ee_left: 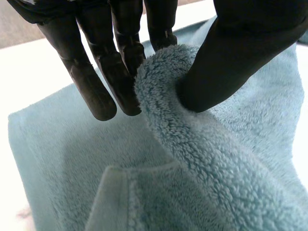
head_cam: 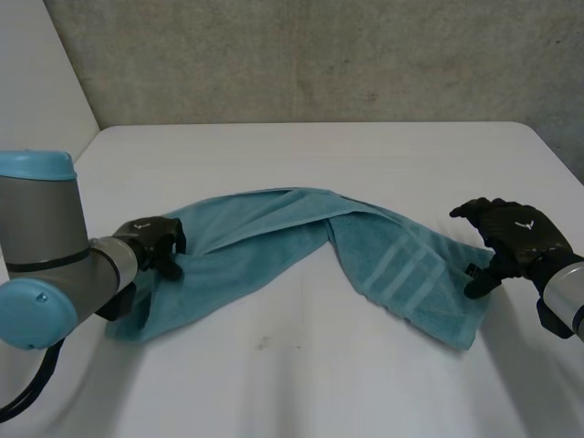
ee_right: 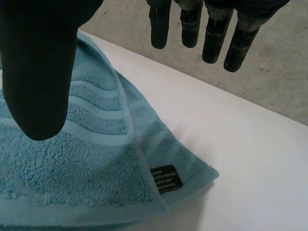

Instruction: Fold the laundry

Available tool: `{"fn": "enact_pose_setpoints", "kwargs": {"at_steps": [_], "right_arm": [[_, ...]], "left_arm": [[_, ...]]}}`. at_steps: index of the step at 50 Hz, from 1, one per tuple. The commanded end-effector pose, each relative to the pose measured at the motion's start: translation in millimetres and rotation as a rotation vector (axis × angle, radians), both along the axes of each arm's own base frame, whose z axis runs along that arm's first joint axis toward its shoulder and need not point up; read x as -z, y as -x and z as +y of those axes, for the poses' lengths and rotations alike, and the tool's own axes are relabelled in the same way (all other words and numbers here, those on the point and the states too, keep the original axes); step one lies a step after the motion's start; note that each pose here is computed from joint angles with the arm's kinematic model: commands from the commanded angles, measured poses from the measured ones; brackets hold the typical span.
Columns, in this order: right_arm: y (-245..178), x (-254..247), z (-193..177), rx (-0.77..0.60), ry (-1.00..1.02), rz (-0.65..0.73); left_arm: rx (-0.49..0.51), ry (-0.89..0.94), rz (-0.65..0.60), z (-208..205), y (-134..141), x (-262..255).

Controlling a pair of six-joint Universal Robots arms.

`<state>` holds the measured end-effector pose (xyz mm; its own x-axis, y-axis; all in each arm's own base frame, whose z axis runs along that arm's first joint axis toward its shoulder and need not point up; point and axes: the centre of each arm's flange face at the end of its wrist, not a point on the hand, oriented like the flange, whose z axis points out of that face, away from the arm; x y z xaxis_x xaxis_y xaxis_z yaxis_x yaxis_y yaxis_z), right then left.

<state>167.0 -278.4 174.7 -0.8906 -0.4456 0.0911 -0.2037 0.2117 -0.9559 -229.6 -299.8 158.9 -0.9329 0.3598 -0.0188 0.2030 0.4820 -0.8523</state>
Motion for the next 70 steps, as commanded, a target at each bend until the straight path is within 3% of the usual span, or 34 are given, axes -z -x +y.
{"fn": "enact_pose_setpoints", "kwargs": {"at_steps": [1, 12, 20, 35, 41, 43, 44, 48, 52, 55, 60, 70], "right_arm": [[0, -30, -11, 0.001, -0.047, -0.010], [-53, -45, -26, -0.129, -0.235, -0.070], [-70, -18, -49, -0.126, -0.373, -0.129], [-109, 22, -68, -0.125, -0.394, -0.131], [-110, -24, -99, -0.082, -0.130, -0.103], [-111, -55, -107, -0.086, -0.011, -0.102], [-112, -99, -112, -0.089, 0.139, -0.116], [-105, -215, -102, -0.079, 0.550, -0.188], [-102, -263, -85, -0.077, 0.776, -0.236], [-100, -270, -75, -0.081, 0.837, -0.226], [-91, -249, -48, -0.079, 0.827, -0.125], [-81, -121, -13, -0.107, 0.425, 0.092]], "left_arm": [[0.013, 0.082, 0.017, 17, -3, -35], [0.081, 0.309, 0.026, 69, -5, -101], [0.116, 0.538, -0.042, 98, -15, -135], [0.111, 0.576, -0.081, 98, -21, -132], [0.053, 0.706, -0.069, 58, -22, -143], [0.043, 0.757, -0.064, 38, -19, -148], [0.040, 0.791, -0.061, 29, -16, -153], [0.011, 0.980, -0.049, -16, -6, -191], [-0.022, 1.163, -0.017, -41, 1, -238], [-0.046, 1.294, 0.020, -45, 1, -266], [-0.079, 1.392, 0.050, -45, 1, -267], [-0.018, 1.091, -0.038, -12, -6, -157]]}}
